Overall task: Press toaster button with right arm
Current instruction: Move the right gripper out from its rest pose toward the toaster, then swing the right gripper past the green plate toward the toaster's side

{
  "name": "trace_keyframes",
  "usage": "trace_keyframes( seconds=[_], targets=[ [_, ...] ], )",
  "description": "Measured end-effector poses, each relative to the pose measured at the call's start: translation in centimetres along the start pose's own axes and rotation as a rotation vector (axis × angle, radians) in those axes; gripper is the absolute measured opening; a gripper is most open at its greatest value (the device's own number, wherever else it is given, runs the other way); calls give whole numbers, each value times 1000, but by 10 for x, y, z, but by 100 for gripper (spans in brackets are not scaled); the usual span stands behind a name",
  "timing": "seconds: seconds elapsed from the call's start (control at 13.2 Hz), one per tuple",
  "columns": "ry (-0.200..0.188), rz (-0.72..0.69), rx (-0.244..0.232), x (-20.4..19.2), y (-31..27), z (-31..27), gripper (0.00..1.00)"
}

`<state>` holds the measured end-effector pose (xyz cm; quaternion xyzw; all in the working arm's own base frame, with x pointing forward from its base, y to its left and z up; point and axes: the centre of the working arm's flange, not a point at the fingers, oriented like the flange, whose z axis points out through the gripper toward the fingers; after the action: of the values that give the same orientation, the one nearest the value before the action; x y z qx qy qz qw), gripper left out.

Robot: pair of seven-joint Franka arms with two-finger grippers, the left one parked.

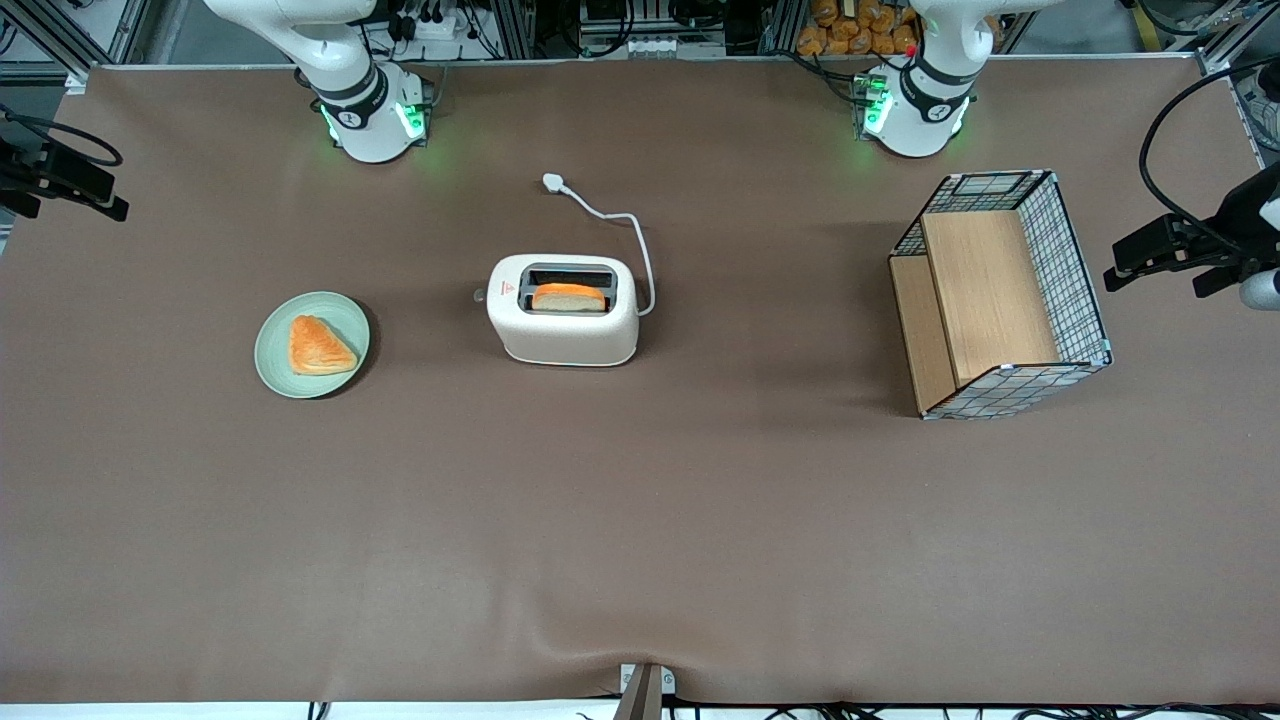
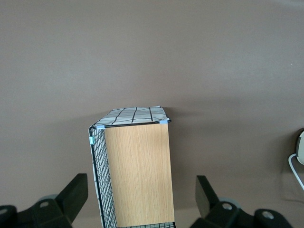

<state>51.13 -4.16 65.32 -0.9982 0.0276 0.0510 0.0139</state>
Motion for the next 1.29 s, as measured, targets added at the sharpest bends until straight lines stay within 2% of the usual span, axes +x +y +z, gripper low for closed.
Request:
trace_keyframes(
  seconds=[0.23,0.38,0.53,0.76,0.98,1.14,1.29],
  targets=[
    [-18,-14,23,6,-9,8,100],
    [-65,-39,52,13,-27,23,100],
    [-122,-45,123,24,-48,43,100],
    [-251,-61,222,51,-74,102,100],
    [-404,-120,257,50,-125,165,100],
    [-501,-133,298,42,-148,206,100],
    [-562,-123,353,46,-150,239,100]
  ],
)
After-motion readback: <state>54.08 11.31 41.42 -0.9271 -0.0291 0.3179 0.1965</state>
